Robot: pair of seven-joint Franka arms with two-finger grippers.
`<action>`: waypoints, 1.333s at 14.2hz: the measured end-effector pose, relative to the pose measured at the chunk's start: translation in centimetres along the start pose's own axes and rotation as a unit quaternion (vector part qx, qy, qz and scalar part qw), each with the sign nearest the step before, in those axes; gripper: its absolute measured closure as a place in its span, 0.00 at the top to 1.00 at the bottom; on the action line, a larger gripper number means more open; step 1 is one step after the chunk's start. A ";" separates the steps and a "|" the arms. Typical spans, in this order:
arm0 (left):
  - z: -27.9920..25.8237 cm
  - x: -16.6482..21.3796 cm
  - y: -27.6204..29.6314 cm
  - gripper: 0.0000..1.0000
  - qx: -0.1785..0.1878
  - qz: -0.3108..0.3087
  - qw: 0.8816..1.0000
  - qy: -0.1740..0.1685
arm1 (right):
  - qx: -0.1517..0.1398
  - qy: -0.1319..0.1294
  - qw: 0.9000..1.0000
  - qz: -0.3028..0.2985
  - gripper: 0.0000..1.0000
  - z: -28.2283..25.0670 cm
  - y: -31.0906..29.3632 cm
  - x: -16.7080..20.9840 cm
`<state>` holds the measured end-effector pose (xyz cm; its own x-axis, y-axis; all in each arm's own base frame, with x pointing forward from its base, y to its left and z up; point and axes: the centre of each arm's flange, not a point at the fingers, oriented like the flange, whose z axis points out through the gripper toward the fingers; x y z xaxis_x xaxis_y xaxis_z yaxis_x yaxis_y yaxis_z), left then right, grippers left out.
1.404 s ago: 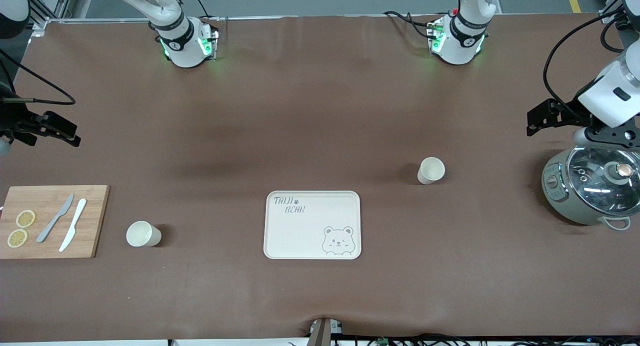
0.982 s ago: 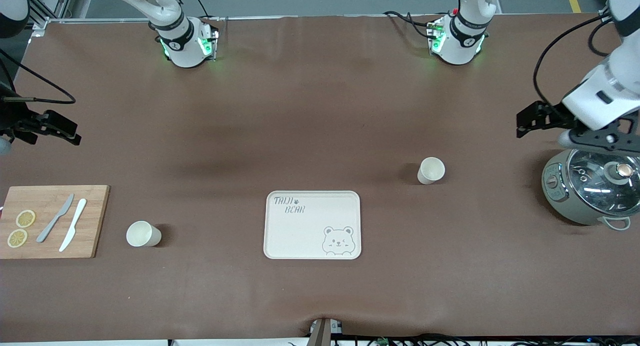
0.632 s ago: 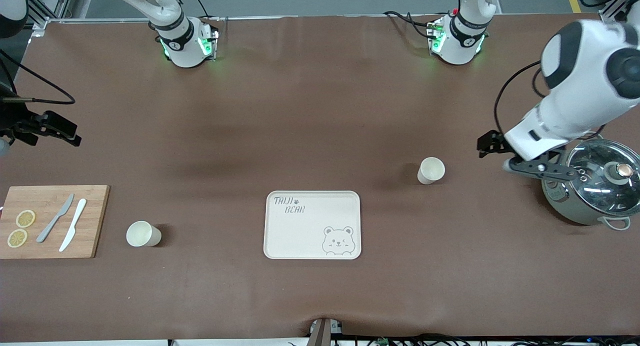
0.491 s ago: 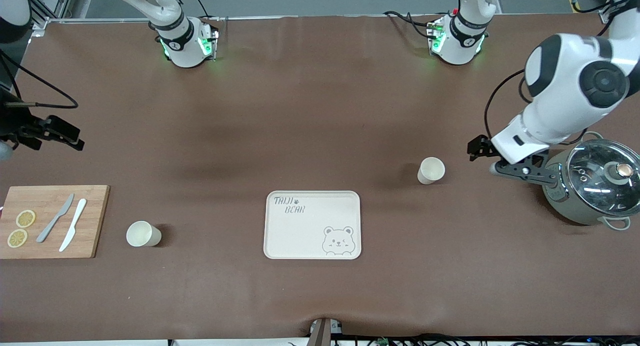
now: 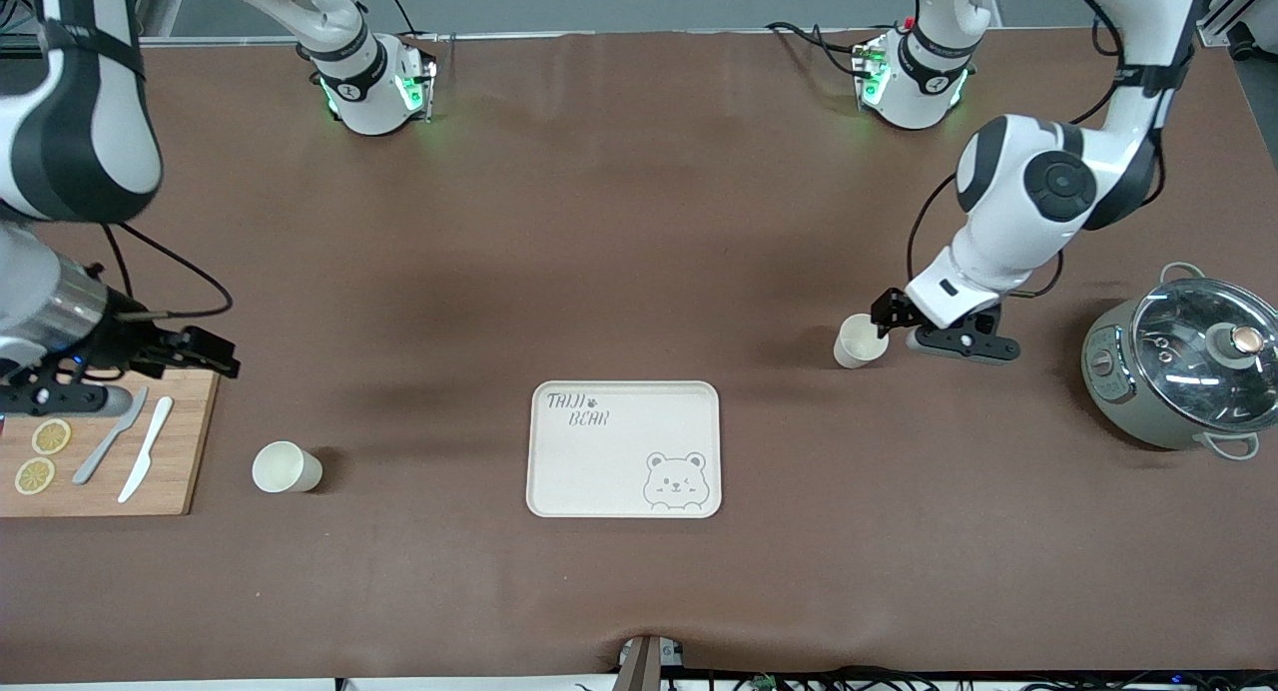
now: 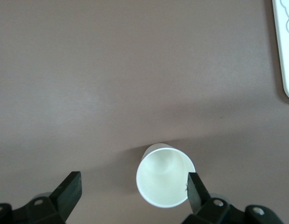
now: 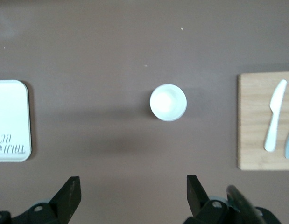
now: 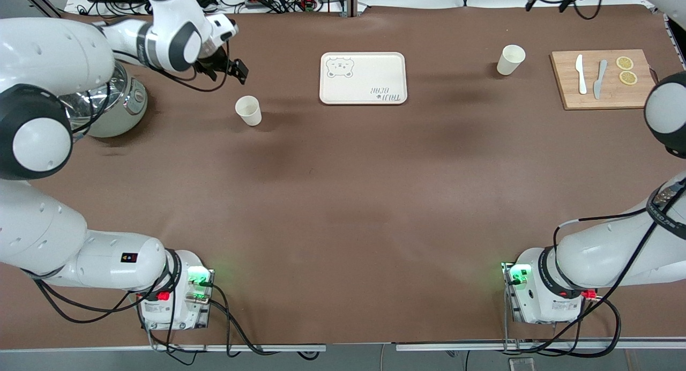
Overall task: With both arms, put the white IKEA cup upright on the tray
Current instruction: 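Lower the left gripper onto its cup while the right gripper reaches the other cup, then close both grippers on the rims of the two white cups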
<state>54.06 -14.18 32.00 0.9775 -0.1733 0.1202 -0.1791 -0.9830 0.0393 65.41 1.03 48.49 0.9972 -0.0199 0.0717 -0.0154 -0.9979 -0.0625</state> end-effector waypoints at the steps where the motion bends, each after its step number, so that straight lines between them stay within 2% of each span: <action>1: 1.0 0.0 0.0 1.00 -0.002 -0.001 1.000 0.002 | 0.001 0.006 1.000 -0.002 1.00 1.3 -0.4 0.6; 3: 3.0 0.2 -0.1 1.00 -0.007 -0.003 1.000 0.009 | 0.000 0.014 1.000 -0.008 1.00 4.4 -1.3 1.7; 7: 6.6 -0.2 -0.2 1.00 -0.016 -0.006 0.999 0.028 | -0.006 0.010 1.000 -0.009 1.00 11.9 -1.5 3.1; 11: 7.7 -1.0 -0.2 1.00 -0.017 -0.006 0.999 0.028 | -0.014 0.009 1.000 -0.001 1.00 18.2 -0.2 3.8; 16: 7.7 -1.8 -0.3 1.00 -0.015 -0.006 1.000 0.024 | -0.019 0.022 1.000 0.002 1.00 23.0 0.7 4.1; 19: 7.7 -2.5 -0.4 1.00 -0.013 -0.006 1.000 0.020 | -0.022 0.039 0.999 0.001 1.00 24.7 0.8 4.3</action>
<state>52.51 -13.77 24.09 0.9745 -0.1584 0.1589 -0.1708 -0.9830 0.0673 71.50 1.64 24.12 0.9885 -0.0244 0.1490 -0.0217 -0.9996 -0.0191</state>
